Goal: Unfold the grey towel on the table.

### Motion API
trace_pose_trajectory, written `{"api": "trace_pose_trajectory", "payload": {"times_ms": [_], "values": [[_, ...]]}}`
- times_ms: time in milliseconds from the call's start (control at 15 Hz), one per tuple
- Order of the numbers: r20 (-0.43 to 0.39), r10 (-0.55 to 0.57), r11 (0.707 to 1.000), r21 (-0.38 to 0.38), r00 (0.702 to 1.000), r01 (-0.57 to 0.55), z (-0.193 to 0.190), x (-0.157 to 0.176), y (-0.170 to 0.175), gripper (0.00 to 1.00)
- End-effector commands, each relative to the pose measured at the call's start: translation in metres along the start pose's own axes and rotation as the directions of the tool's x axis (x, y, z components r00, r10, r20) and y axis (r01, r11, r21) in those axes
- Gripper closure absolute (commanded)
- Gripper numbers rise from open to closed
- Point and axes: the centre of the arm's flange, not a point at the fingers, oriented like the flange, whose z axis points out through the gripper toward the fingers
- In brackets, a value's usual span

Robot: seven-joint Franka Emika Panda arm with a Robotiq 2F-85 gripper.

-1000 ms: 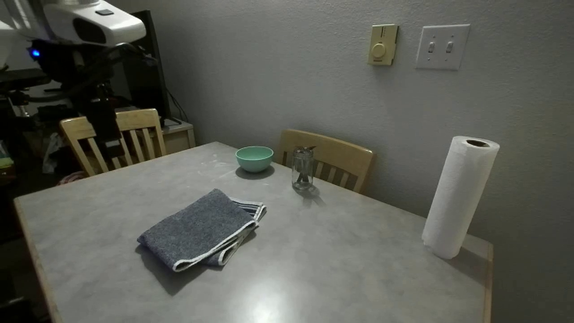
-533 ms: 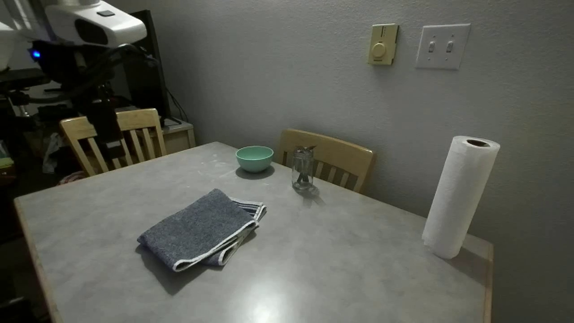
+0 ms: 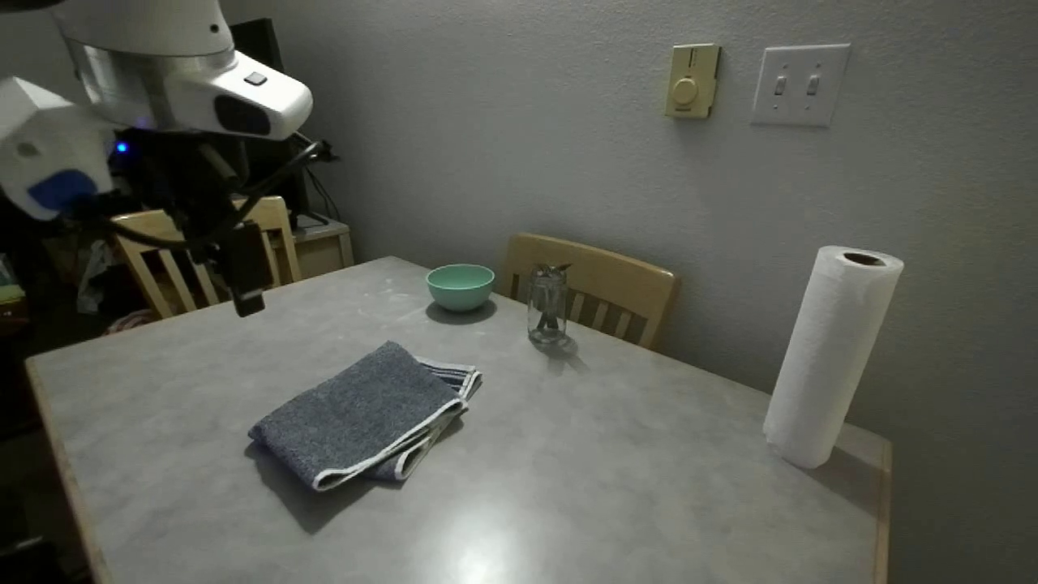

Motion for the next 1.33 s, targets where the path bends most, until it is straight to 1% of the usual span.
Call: {"api": "trace_pose_trajectory", "payload": {"times_ms": [0, 67, 133, 333, 400, 600, 800, 933, 1133, 1267], "values": [[-0.029, -0.05, 0.995, 0.08, 0.998, 0.053, 0.016, 0.039, 0.009, 0.0], [-0.019, -0.025, 0.999, 0.048, 1.0, 0.025, 0.006, 0.012, 0.004, 0.0], [-0.022, -0.033, 0.998, 0.059, 0.999, 0.034, 0.009, 0.018, 0.004, 0.0], [-0.018, -0.04, 0.997, 0.061, 0.999, 0.041, 0.011, 0.027, 0.002, 0.0], [-0.012, -0.03, 0.996, 0.082, 0.999, 0.031, 0.017, 0.028, 0.005, 0.0], [0.006, 0.023, 0.994, 0.111, 1.0, -0.024, 0.035, 0.025, 0.018, 0.0], [0.016, 0.094, 0.986, 0.138, 0.995, -0.095, 0.056, 0.021, 0.038, 0.0], [0.023, 0.122, 0.981, 0.147, 0.992, -0.124, 0.069, 0.02, 0.051, 0.0], [0.048, 0.164, 0.976, 0.139, 0.985, -0.169, 0.092, 0.02, 0.069, 0.0], [0.079, 0.214, 0.97, 0.1, 0.974, -0.221, 0.105, 0.019, 0.079, 0.0]]}}
